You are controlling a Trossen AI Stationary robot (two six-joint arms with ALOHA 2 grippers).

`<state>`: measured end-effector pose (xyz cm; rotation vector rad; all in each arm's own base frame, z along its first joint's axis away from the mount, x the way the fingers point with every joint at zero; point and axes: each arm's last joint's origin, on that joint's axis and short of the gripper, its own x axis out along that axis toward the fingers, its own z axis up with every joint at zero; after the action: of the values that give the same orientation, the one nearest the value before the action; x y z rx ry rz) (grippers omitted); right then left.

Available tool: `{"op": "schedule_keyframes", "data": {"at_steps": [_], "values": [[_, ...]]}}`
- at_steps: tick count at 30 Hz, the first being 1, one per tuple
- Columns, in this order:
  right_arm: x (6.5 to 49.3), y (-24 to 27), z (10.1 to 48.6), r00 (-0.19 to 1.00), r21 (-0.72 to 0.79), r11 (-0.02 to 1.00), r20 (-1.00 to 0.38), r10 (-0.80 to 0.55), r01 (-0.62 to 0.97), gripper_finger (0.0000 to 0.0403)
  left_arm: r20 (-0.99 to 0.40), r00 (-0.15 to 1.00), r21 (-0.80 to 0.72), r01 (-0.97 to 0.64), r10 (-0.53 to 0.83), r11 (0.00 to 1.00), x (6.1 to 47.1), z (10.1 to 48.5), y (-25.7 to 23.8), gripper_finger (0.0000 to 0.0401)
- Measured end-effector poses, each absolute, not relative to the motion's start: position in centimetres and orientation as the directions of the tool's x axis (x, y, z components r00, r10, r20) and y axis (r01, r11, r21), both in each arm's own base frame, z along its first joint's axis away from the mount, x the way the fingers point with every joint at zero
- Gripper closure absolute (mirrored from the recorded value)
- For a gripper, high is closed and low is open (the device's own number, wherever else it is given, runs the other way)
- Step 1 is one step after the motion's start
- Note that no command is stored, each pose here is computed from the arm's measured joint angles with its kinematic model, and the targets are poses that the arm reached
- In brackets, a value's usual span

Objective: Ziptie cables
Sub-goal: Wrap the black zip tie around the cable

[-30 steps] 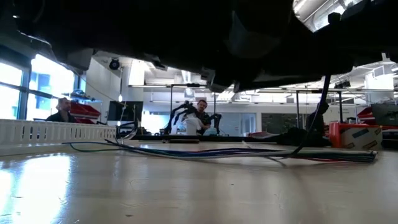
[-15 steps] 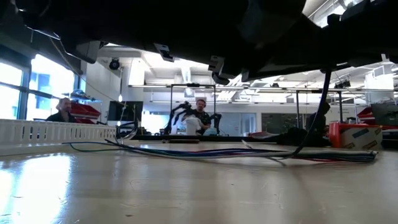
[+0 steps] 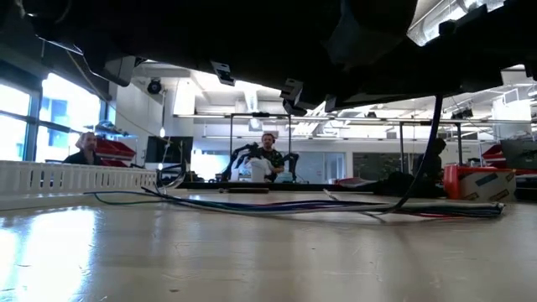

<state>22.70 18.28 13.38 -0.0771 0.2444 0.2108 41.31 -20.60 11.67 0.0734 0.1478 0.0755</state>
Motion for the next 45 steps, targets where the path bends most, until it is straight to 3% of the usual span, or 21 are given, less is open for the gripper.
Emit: {"op": "schedule_keyframes", "data": {"at_steps": [5, 11, 16, 23, 32, 45], "values": [[22.1, 18.6, 14.7, 0.953, -0.074, 0.969, -0.213, 0.216, -0.236, 0.0212, -0.136, 0.988, 0.071, -0.061, 0.070, 0.996, 41.3, 11.8, -20.7, 0.0401], [21.0, 18.4, 17.0, 0.969, -0.099, 0.978, -0.182, 0.166, -0.186, 0.0205, -0.141, 0.988, 0.066, -0.058, 0.067, 0.996, 41.3, 11.7, -20.7, 0.0401], [20.8, 18.3, 17.6, 0.964, -0.063, 0.975, -0.179, 0.198, -0.212, 0.0254, -0.145, 0.987, 0.066, -0.054, 0.063, 0.996, 41.2, 11.7, -20.8, 0.0401], [21.4, 18.0, 17.0, 0.960, -0.031, 0.978, -0.198, 0.198, -0.209, 0.0392, -0.150, 0.988, 0.056, -0.033, 0.041, 0.998, 41.2, 11.7, -20.9, 0.0401], [21.8, 17.6, 16.7, 0.931, 0.036, 0.959, -0.235, 0.281, -0.280, 0.0402, -0.168, 0.985, 0.050, -0.035, 0.043, 0.998, 41.2, 11.5, -20.9, 0.0401], [21.8, 17.4, 16.0, 0.911, 0.041, 0.963, -0.318, 0.264, -0.265, 0.0403, -0.169, 0.985, 0.049, -0.036, 0.044, 0.998, 41.2, 11.5, -20.9, 0.0401]]}}
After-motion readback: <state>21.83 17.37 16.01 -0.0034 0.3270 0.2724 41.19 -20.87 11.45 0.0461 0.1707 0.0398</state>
